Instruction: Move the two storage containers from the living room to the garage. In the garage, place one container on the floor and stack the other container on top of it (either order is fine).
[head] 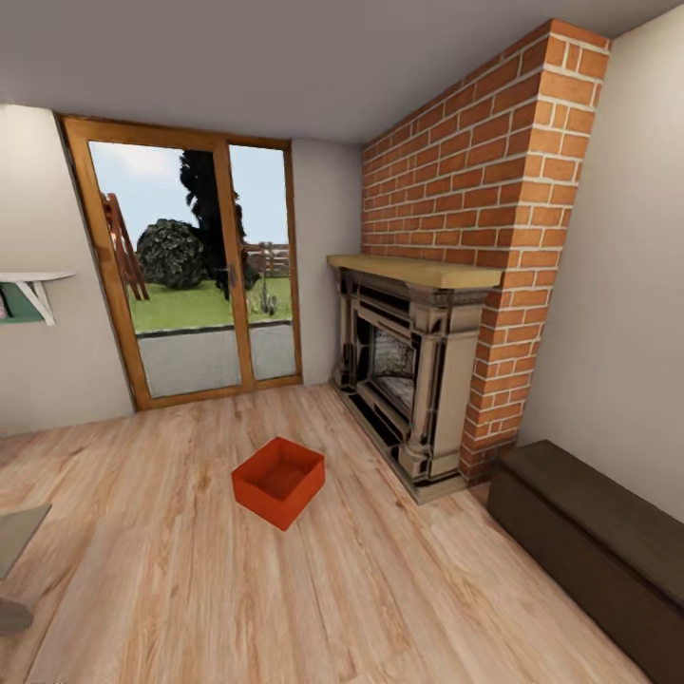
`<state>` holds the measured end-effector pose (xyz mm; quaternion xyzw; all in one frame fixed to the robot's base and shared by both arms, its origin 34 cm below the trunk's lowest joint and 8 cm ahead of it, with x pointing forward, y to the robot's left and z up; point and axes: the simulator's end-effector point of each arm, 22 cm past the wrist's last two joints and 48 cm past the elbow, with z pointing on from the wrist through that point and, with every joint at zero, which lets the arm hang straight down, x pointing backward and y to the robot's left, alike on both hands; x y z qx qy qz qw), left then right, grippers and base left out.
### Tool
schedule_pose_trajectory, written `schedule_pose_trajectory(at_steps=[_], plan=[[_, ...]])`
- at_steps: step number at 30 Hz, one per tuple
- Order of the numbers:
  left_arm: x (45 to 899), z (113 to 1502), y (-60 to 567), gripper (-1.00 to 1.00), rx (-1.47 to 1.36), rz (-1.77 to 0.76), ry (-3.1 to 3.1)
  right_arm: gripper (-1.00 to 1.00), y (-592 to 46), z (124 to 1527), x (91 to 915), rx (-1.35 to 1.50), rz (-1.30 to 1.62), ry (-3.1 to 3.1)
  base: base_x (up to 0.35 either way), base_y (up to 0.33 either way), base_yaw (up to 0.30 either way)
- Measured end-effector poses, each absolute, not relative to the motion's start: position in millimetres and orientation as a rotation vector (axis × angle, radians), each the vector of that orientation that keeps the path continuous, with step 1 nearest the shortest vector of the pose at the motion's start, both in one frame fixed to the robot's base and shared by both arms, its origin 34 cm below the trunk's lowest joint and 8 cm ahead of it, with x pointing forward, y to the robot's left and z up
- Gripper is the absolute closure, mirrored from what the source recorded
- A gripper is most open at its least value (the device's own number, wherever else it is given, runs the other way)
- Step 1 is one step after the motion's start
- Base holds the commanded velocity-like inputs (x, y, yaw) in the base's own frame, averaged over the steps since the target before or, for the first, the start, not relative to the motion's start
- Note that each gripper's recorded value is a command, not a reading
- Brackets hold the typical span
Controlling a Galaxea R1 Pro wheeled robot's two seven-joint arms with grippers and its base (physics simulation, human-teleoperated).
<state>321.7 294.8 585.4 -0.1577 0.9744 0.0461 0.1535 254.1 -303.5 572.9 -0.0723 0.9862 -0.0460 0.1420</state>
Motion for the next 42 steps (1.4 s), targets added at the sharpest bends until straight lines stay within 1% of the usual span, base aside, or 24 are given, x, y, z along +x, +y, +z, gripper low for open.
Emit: schedule_pose_trajectory(at_steps=[4,11,33,36,42], plan=[[321.7,585.4,294.8,-1.0,-0.451,0.132,2.794,-1.0,-302.7,572.7,253.7,-0.209,-0.132,2.848,0.321,0.0,0.275],[321.7,585.4,294.8,-1.0,-0.451,0.132,2.794,-1.0,-282.4,571.6,253.5,-0.202,-0.095,2.849,0.321,0.0,0.275],[321.7,585.4,294.9,-1.0,-0.452,0.132,2.794,-1.0,-281.5,571.5,253.3,-0.175,-0.092,2.851,0.321,0.0,0.275],[321.7,585.4,294.8,-1.0,-0.451,0.132,2.794,-1.0,-281.5,571.5,253.3,-0.175,-0.092,2.851,0.321,0.0,0.169],[321.7,585.4,294.8,-1.0,-0.451,0.132,2.794,-1.0,-281.2,571.5,253.2,-0.17,-0.089,2.852,0.321,0.0,0.033]])
